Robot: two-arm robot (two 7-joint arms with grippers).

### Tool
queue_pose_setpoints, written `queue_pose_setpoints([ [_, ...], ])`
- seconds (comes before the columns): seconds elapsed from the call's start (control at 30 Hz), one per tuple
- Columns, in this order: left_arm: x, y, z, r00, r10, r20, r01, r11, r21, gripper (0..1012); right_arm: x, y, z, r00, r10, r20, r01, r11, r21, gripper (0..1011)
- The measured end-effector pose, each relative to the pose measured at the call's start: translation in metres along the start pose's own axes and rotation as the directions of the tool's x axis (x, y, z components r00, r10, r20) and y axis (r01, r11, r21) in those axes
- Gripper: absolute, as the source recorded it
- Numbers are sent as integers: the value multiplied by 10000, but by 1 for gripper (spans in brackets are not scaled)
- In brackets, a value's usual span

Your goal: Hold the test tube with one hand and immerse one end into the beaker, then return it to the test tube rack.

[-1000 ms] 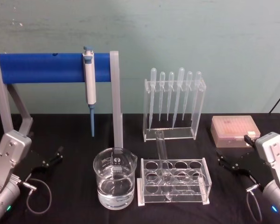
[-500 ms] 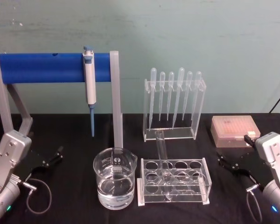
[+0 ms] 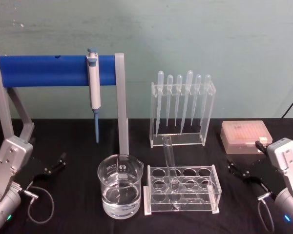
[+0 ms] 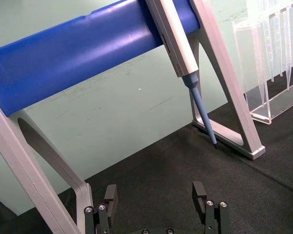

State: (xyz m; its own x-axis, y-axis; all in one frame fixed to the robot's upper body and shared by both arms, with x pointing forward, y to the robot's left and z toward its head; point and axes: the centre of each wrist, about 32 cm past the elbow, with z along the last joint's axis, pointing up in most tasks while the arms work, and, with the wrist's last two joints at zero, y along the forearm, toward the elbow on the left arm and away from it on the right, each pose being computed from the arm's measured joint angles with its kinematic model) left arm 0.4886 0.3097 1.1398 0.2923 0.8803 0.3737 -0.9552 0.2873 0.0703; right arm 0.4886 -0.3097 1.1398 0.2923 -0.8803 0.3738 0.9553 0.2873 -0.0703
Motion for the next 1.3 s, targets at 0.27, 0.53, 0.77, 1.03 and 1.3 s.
queue_pose_setpoints([
  [0.27, 0, 0, 0, 10000, 0, 0, 0, 10000, -1, 1000, 0, 0, 0, 10000, 0, 0, 0, 10000, 1, 1002],
  [0.53, 0, 0, 0, 10000, 0, 0, 0, 10000, -1, 1000, 0, 0, 0, 10000, 0, 0, 0, 10000, 1, 1000],
  [0.77, 0, 0, 0, 10000, 0, 0, 0, 10000, 0, 1000, 0, 0, 0, 10000, 0, 0, 0, 10000, 1, 1000],
  [1.03, 0, 0, 0, 10000, 1, -1, -1, 10000, -2, 1000, 0, 0, 0, 10000, 0, -1, 0, 10000, 1, 1000],
  [1.3, 0, 0, 0, 10000, 0, 0, 0, 10000, -1, 1000, 0, 0, 0, 10000, 0, 0, 0, 10000, 1, 1002],
])
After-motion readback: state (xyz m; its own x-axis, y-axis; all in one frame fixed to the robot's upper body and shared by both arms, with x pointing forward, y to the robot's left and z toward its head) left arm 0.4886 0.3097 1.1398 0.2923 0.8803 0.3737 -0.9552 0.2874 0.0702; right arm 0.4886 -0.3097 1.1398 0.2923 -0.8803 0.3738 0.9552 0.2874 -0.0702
